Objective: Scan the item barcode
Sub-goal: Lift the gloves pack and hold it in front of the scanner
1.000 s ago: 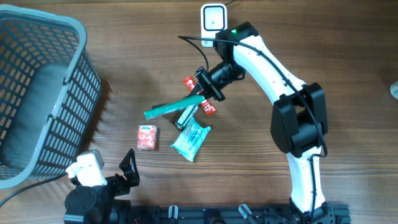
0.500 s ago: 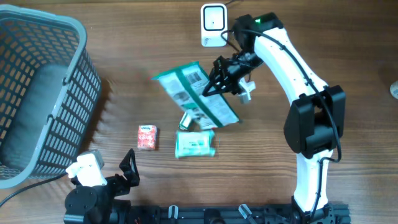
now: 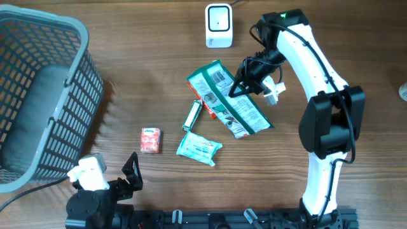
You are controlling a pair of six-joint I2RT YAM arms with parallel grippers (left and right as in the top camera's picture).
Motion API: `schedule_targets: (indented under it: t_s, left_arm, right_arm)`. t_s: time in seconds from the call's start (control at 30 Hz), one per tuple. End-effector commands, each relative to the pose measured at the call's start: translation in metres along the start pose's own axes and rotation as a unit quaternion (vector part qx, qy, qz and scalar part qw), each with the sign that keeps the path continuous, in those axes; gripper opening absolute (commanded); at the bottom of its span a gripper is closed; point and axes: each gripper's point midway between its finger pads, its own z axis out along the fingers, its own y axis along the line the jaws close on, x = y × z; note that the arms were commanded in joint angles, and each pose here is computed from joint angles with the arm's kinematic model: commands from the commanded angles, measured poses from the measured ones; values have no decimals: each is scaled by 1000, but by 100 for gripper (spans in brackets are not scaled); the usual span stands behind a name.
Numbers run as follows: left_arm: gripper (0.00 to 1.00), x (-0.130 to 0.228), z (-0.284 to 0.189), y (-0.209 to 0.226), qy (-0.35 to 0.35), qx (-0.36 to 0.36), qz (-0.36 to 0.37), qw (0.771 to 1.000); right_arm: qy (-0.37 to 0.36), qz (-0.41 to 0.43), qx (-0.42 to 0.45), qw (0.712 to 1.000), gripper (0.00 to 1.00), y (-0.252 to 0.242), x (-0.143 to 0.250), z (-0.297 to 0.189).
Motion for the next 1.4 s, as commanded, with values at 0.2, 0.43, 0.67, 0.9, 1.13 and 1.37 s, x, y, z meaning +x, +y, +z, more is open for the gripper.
schedule_targets:
  t_s: [0.2, 0.43, 0.67, 0.9, 1.13, 1.37]
  left_arm:
    - [100, 0, 1, 2, -2, -5, 8, 1000]
    - [100, 0, 1, 2, -2, -5, 8, 1000]
    - [100, 0, 1, 2, -2, -5, 8, 1000]
    - [100, 0, 1, 2, -2, -5, 8, 1000]
    - [100, 0, 1, 2, -2, -5, 8, 1000]
    - [100, 0, 1, 2, -2, -5, 8, 1000]
  right_arm:
    - [-148, -182, -39, 971, 4, 18, -47, -9]
    - [-278, -352, -22, 893, 5, 36, -83, -29]
    - [-298, -380, -57, 874, 5, 26, -78, -56]
    - [-377, -388, -226, 810, 5, -37, -65, -155]
    - [-459, -287, -382, 749, 5, -75, -80, -235]
    - [-388, -485, -475, 623, 5, -21, 24, -253]
